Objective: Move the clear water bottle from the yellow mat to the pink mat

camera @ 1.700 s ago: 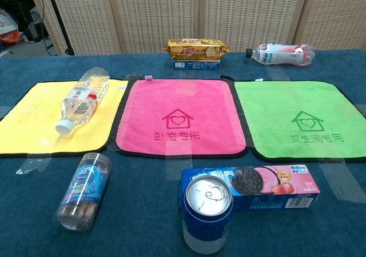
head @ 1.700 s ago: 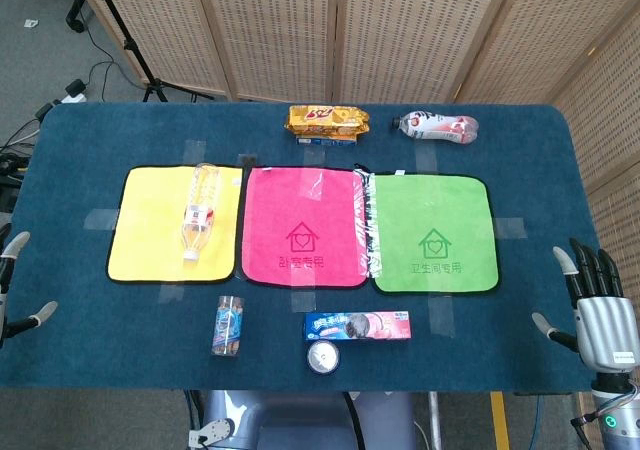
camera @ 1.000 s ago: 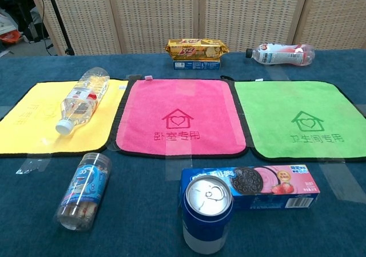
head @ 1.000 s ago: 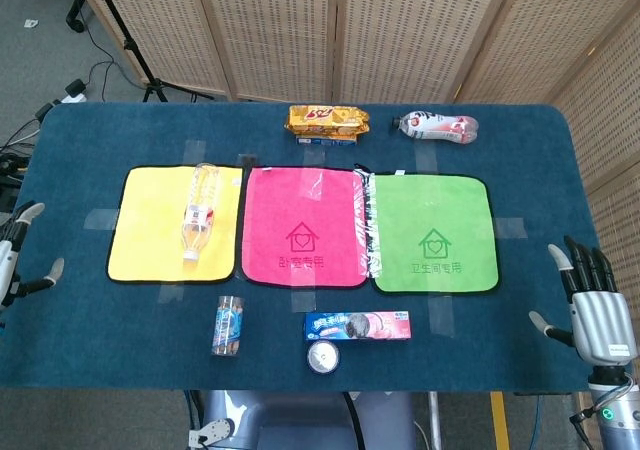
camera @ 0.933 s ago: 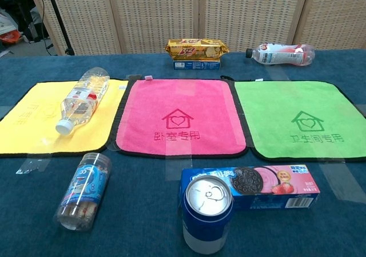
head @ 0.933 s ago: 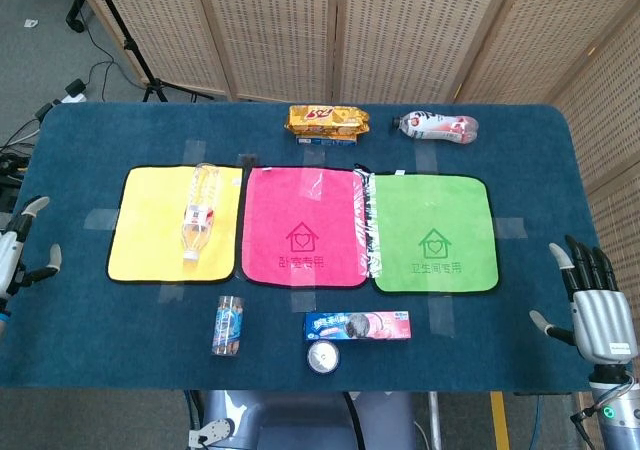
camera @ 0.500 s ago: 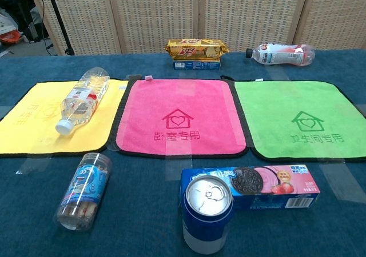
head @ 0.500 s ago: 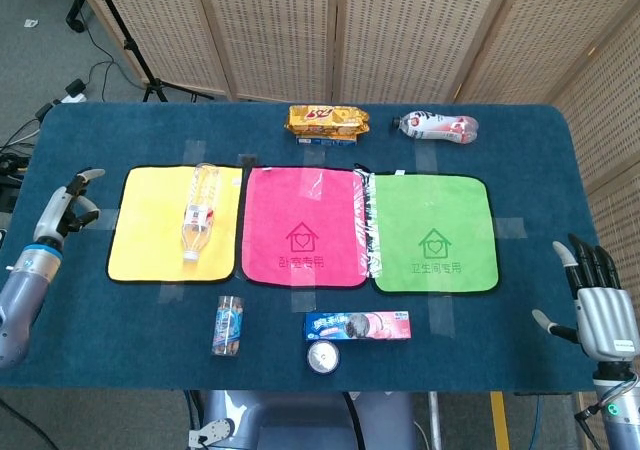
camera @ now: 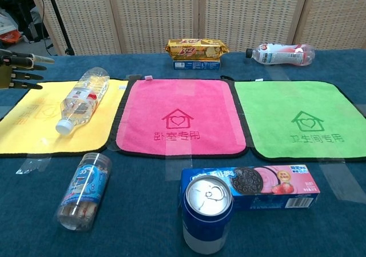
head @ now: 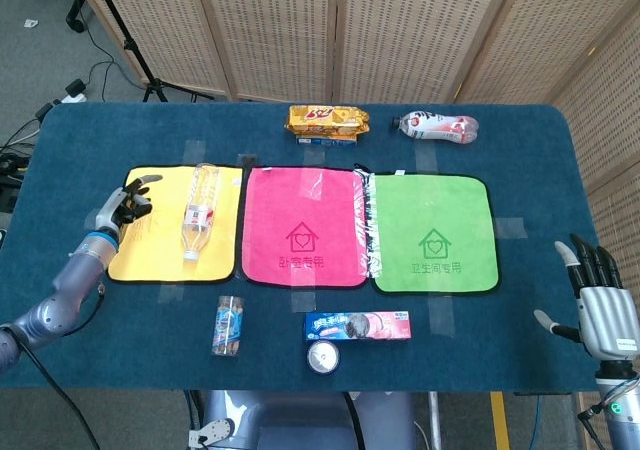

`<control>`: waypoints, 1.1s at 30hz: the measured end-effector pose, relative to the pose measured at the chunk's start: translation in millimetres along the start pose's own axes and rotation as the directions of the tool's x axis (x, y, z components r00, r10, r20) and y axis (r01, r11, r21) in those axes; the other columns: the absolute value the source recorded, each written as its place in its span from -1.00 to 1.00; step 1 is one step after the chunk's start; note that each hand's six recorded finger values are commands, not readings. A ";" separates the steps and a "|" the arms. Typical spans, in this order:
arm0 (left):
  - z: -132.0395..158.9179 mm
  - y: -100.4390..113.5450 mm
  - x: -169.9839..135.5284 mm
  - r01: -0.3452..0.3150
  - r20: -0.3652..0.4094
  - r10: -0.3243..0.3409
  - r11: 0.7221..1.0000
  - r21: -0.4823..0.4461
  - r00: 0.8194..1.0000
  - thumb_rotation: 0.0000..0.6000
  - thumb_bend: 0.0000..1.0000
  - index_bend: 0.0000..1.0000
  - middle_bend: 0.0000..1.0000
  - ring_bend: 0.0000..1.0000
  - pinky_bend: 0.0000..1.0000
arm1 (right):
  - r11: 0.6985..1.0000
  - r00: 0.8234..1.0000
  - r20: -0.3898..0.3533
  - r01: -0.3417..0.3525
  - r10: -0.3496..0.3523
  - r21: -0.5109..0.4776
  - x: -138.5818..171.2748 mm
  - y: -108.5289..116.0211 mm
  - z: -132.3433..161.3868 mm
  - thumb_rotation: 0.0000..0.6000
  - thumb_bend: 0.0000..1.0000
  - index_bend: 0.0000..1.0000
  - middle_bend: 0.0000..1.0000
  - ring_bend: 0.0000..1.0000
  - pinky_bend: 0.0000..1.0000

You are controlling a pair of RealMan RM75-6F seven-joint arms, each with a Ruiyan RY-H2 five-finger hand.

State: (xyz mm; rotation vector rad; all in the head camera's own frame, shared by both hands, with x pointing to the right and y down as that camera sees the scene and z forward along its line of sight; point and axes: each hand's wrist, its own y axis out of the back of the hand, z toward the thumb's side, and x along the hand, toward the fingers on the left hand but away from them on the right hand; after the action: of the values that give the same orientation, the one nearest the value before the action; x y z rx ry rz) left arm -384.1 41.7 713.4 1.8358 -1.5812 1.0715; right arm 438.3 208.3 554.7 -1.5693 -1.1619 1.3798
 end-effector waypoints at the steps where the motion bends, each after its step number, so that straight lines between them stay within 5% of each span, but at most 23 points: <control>1: 0.2 -2.5 1.5 0.002 -0.002 -0.002 1.000 -0.006 1.000 1.00 1.00 -0.51 -0.92 -0.91 -0.83 | 1.000 1.000 0.000 0.000 0.000 0.000 -0.1 0.1 -0.1 1.00 -1.00 -1.00 -1.00 -1.00 -1.00; 7: -1.7 -10.8 8.1 -0.014 -0.011 0.013 0.998 -0.054 1.000 1.00 1.00 -0.54 -0.97 -0.96 -0.83 | 1.000 1.000 0.006 -0.003 0.003 -0.007 -0.5 0.4 -1.6 1.00 -1.00 -1.00 -1.00 -1.00 -1.00; 13: -6.7 -10.0 11.0 -0.055 -0.016 0.055 0.998 -0.032 0.998 1.00 0.78 -1.00 -1.00 -1.00 -0.85 | 1.000 1.000 0.005 -0.003 0.004 -0.010 -0.5 0.9 -1.6 1.00 -1.00 -1.00 -1.00 -1.00 -1.00; 21: -11.3 -19.5 12.1 -0.017 -0.038 0.017 1.000 -0.008 0.999 1.00 0.76 -1.00 -1.00 -1.00 -0.87 | 1.000 1.000 0.001 -0.007 0.007 -0.009 0.5 0.2 0.1 1.00 -1.00 -1.00 -1.00 -1.00 -1.00; 33: -7.9 -49.4 20.2 0.040 -0.050 -0.046 0.993 -0.107 0.998 1.00 0.81 -1.00 -1.00 -1.00 -0.87 | 1.000 1.000 0.001 -0.013 0.013 -0.016 0.3 0.5 -0.5 1.00 -1.00 -1.00 -1.00 -1.00 -1.00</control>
State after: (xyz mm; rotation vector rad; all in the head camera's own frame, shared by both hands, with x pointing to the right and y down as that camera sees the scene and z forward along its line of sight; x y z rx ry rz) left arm -337.7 46.4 740.5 1.7492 -1.5315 0.9894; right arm 438.9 208.4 554.2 -1.5900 -1.1688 1.3830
